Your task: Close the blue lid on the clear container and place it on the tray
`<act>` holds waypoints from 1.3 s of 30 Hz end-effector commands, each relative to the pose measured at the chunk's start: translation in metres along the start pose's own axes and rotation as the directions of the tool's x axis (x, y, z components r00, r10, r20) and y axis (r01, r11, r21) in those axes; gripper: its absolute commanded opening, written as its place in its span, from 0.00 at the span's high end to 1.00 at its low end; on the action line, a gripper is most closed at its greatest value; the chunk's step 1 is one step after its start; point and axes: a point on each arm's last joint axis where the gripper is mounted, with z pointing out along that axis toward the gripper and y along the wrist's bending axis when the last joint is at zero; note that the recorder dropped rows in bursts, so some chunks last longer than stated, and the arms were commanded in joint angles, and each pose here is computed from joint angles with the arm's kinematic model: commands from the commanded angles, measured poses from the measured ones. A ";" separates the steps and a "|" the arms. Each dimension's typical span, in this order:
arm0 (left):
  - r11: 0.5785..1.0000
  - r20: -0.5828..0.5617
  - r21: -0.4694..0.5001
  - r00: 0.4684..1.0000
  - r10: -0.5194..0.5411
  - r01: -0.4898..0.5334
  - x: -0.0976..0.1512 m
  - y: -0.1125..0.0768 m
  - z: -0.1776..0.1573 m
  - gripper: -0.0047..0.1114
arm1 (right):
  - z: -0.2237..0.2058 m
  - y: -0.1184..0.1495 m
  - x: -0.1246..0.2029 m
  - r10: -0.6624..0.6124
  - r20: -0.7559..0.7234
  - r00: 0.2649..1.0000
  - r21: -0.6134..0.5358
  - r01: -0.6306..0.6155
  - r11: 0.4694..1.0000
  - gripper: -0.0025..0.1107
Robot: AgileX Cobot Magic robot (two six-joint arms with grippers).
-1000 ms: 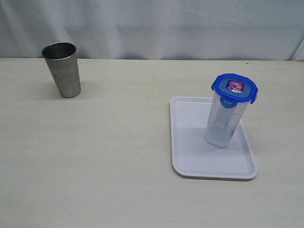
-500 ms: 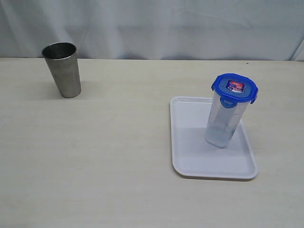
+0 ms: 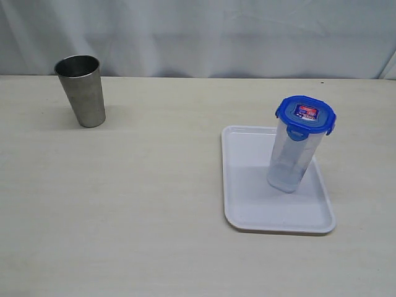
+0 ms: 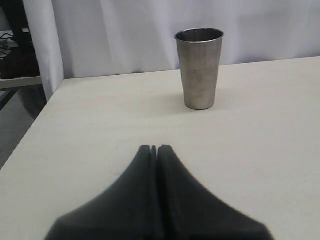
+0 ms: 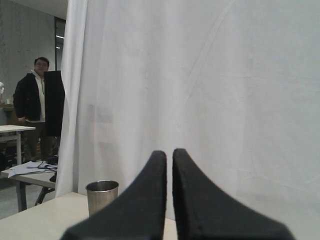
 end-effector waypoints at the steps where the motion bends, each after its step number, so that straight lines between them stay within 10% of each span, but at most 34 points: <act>1: 1.000 -0.003 -0.011 1.000 -0.014 0.014 0.001 0.001 0.000 0.96 | -0.001 -0.001 0.001 -0.004 0.004 1.000 0.008 0.004 1.000 0.94; 39: 1.000 -0.001 -0.013 1.000 -0.026 0.026 0.001 0.001 0.000 0.96 | -0.001 -0.001 0.001 -0.007 0.002 1.000 0.008 0.007 1.000 0.94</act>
